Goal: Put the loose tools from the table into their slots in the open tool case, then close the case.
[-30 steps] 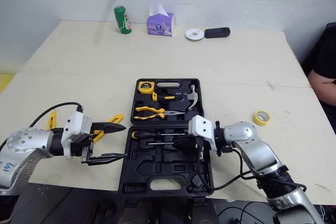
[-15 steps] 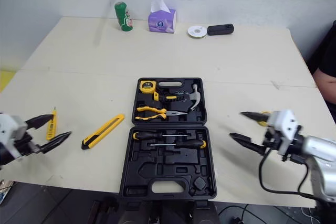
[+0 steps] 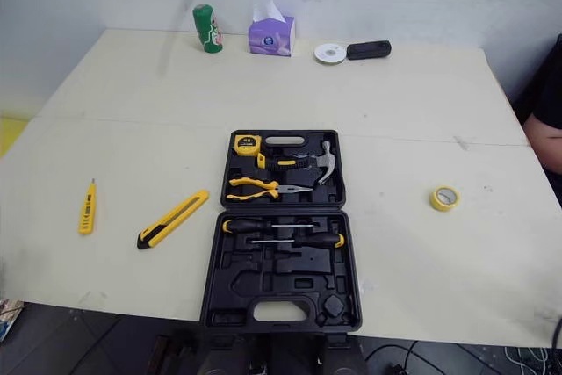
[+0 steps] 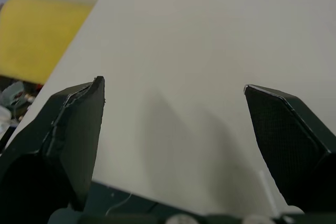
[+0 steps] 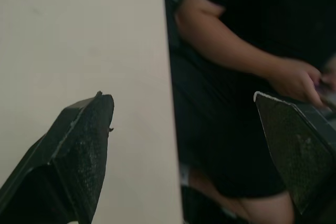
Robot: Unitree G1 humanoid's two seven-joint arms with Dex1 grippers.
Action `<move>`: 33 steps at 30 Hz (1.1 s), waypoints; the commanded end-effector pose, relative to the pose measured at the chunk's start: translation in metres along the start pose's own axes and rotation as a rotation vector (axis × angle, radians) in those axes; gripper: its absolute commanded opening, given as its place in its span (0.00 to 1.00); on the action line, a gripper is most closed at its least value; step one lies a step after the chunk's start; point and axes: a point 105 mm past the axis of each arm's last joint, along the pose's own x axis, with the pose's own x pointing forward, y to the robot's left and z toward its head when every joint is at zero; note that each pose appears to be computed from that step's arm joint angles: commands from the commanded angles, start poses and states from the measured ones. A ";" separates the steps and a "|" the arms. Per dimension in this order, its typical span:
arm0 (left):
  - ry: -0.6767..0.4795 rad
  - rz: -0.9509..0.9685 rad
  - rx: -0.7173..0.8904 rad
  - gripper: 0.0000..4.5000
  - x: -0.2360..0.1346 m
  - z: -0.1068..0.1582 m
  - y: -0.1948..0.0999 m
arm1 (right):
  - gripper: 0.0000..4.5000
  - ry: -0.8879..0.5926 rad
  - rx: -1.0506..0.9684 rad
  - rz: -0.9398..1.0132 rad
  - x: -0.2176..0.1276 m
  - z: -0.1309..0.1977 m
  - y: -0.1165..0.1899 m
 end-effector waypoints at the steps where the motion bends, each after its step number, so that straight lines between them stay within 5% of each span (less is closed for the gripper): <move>1: -0.084 0.106 -0.042 1.00 -0.005 0.018 0.023 | 0.99 0.008 -0.059 -0.040 -0.009 0.001 -0.017; 7: -0.086 0.051 -0.067 1.00 -0.002 0.013 0.008 | 0.99 0.005 -0.063 -0.005 -0.003 -0.006 -0.004; 12: -0.123 -0.034 -0.043 1.00 0.003 0.028 -0.007 | 0.99 -0.120 0.025 0.252 0.029 0.020 0.049; 20: -0.217 -0.175 -0.108 1.00 0.016 0.053 -0.057 | 0.99 -0.344 0.075 0.605 0.062 0.098 0.117; 33: -0.027 -0.199 -0.137 1.00 0.016 0.085 -0.144 | 0.99 -0.787 0.056 1.067 0.032 0.215 0.225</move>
